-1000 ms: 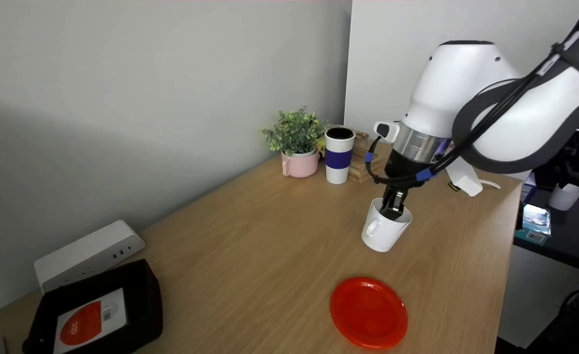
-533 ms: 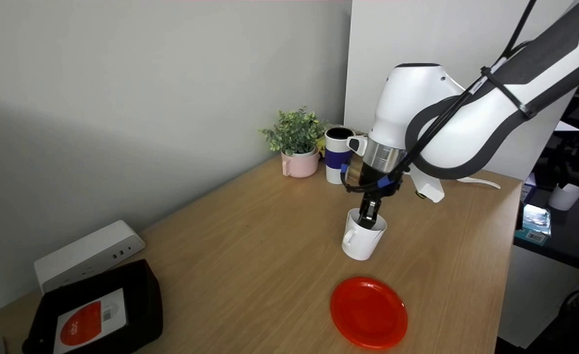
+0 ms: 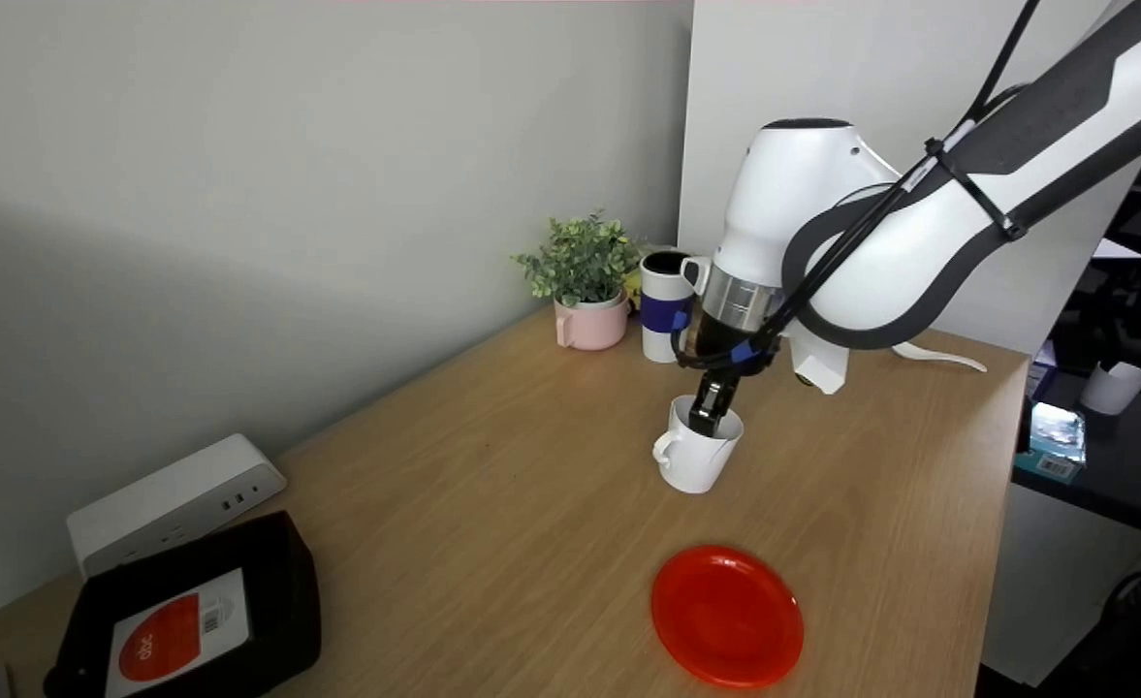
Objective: Remove the mug from the small plate and put it on the table.
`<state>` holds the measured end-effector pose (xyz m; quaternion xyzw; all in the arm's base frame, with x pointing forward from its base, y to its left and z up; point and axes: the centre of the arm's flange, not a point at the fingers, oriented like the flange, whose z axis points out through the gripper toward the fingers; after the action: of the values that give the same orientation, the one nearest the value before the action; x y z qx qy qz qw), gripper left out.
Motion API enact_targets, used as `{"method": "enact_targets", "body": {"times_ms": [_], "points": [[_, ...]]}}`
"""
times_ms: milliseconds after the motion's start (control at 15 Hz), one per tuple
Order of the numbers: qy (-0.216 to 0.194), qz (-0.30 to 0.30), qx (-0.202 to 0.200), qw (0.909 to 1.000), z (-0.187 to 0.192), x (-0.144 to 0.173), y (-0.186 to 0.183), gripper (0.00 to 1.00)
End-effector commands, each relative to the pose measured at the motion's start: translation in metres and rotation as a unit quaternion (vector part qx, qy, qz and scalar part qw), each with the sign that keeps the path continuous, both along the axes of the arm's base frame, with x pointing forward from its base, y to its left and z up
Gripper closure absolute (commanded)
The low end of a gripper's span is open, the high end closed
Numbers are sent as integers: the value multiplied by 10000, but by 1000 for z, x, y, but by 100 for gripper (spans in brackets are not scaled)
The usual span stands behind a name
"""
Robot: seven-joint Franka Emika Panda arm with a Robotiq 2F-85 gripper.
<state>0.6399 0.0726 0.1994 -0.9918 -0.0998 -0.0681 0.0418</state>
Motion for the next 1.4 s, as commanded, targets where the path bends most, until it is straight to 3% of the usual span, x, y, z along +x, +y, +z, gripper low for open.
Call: {"method": "enact_targets", "body": {"times_ms": [0,67,133,267,600,800,933,1333], "points": [[16,-148,-37,9999,-1,9,4,98],[11,-163,-26,9999,-1,10,5,73],[11,-159,-19,9999,-1,11,6,72],[5,-135,-13,9999,0,11,8,60],[-69,76,-36,9999,4,6,24,24],[-290,218,-242,9990,18,-9,42,4],[-519,241,-479,9972,33,-22,54,0],[-1248,16,-1348,9830,76,-59,85,0]]}}
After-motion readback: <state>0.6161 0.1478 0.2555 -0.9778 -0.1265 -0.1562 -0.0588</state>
